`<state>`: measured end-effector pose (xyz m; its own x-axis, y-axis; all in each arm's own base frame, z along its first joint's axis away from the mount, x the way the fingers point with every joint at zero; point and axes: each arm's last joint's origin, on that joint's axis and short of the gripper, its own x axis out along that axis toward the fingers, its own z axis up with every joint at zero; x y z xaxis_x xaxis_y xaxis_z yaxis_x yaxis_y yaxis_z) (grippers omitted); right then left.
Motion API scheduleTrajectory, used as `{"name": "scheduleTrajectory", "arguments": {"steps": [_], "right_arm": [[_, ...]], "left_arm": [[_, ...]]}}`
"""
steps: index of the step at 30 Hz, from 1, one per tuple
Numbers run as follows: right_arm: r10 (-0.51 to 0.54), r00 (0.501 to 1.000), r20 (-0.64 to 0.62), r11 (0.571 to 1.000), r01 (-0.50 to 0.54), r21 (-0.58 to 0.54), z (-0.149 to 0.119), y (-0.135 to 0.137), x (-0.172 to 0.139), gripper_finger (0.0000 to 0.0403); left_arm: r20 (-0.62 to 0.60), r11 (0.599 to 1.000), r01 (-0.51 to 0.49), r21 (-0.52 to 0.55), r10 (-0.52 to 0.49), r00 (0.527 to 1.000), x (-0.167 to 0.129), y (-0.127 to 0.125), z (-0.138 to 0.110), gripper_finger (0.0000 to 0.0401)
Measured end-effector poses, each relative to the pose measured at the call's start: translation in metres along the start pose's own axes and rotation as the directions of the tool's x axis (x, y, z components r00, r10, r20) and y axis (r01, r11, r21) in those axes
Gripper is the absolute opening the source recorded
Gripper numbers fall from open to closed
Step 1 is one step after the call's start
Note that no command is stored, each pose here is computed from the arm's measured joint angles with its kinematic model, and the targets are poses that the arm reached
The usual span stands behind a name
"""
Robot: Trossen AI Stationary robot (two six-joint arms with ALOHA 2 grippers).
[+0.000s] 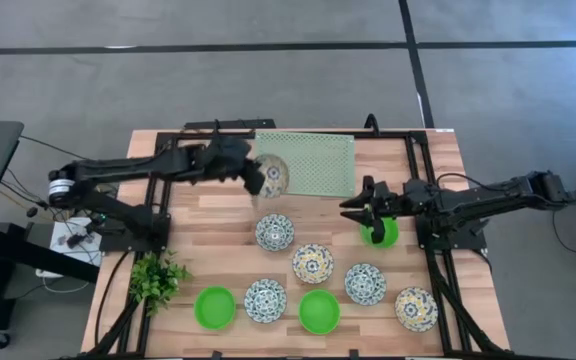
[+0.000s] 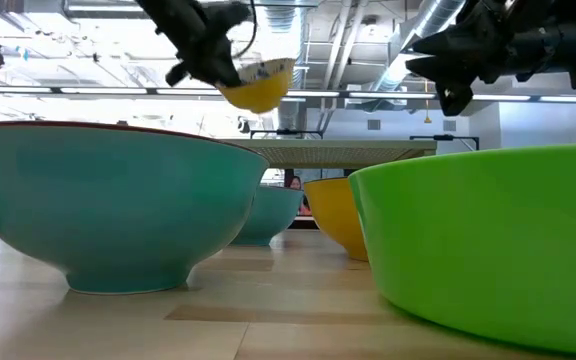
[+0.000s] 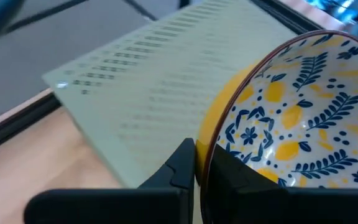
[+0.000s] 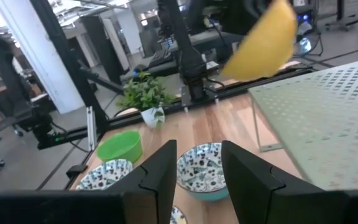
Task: Pick & Place Mini bowls
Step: Put the top yellow patterned bowl on the shelf
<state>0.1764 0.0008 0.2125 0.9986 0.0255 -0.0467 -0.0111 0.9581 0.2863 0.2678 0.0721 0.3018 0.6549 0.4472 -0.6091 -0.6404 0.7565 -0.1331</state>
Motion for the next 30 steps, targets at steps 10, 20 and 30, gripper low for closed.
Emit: {"name": "scheduleTrajectory", "arguments": {"steps": [10, 20, 30], "right_arm": [[-0.013, 1.0, 0.004, 1.0, 0.013, 0.001, 0.001, -0.002, 0.0, 0.0122], [0.029, 1.0, -0.009, 1.0, -0.029, -0.001, -0.002, 0.005, 0.0, 0.0122], [0.055, 0.998, -0.018, 0.998, -0.055, -0.002, -0.003, 0.01, 0.0, 0.0122]], "left_arm": [[-0.106, 0.981, -0.027, -0.193, 0.006, 0.994, 0.038, 0.057, 0.014, 0.0021], [-0.168, 0.973, -0.015, -0.229, -0.025, 0.985, 0.047, 0.067, 0.01, 0.0021], [-0.176, 0.967, 0.01, -0.256, -0.057, 0.983, 0.046, 0.066, 0.01, 0.003]]}}
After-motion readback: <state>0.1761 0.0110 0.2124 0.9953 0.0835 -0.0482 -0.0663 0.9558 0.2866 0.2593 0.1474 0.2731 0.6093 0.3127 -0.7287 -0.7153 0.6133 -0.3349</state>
